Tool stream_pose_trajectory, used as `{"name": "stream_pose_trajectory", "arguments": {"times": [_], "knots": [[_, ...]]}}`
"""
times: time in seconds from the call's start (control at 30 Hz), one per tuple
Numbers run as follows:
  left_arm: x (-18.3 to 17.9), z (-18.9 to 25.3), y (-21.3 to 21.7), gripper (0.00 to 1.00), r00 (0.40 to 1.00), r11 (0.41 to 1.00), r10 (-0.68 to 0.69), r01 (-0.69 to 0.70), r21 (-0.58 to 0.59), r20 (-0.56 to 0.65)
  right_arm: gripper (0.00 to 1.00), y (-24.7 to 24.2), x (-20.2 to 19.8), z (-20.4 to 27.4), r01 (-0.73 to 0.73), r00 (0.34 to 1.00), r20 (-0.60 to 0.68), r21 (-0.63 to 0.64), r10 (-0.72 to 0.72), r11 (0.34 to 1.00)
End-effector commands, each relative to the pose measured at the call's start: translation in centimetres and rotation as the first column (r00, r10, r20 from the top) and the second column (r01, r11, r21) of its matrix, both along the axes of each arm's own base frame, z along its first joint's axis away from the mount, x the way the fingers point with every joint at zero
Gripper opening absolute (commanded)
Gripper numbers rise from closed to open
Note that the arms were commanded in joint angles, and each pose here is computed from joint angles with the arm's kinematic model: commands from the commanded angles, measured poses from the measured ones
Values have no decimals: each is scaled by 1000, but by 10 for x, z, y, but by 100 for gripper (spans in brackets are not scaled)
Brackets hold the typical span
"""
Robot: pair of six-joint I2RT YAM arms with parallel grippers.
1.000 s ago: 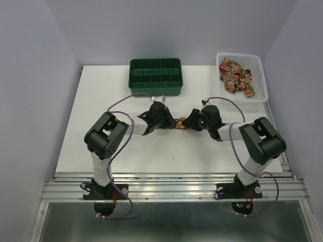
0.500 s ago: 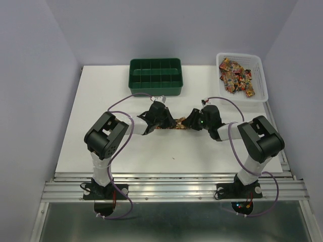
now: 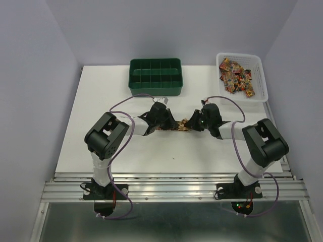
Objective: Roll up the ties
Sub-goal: Roll the tie
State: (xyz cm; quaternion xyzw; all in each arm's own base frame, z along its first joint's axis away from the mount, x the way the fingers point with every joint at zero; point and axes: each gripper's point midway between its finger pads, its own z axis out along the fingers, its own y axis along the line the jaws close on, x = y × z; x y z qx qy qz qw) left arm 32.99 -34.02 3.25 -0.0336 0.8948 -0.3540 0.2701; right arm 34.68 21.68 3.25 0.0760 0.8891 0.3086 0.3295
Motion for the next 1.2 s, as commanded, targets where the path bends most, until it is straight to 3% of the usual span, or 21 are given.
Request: {"name": "stream_pose_trajectory", "arguments": {"times": [0.0,0.2,0.37,0.4,0.57,1.17], "knots": [[-25,-10,13,22,998,996,-43,47,79,-54,6,-26,4,4,60,998,-23,-150,-64,987],[-22,18,14,30,999,997,-50,49,59,7,1,-51,1,13,79,996,-25,-298,-91,951],[-23,25,16,31,998,997,-55,53,61,24,1,-61,-2,22,89,994,-23,-342,-103,936],[-21,30,12,26,997,997,-63,61,44,36,1,-63,-1,31,91,995,-10,-356,-101,930],[-29,40,-7,22,990,991,-129,130,-15,60,1,-62,2,39,95,995,3,-367,-102,925],[-16,31,-60,14,979,980,-193,196,-42,62,1,-54,-2,48,85,996,13,-366,-86,927]]}}
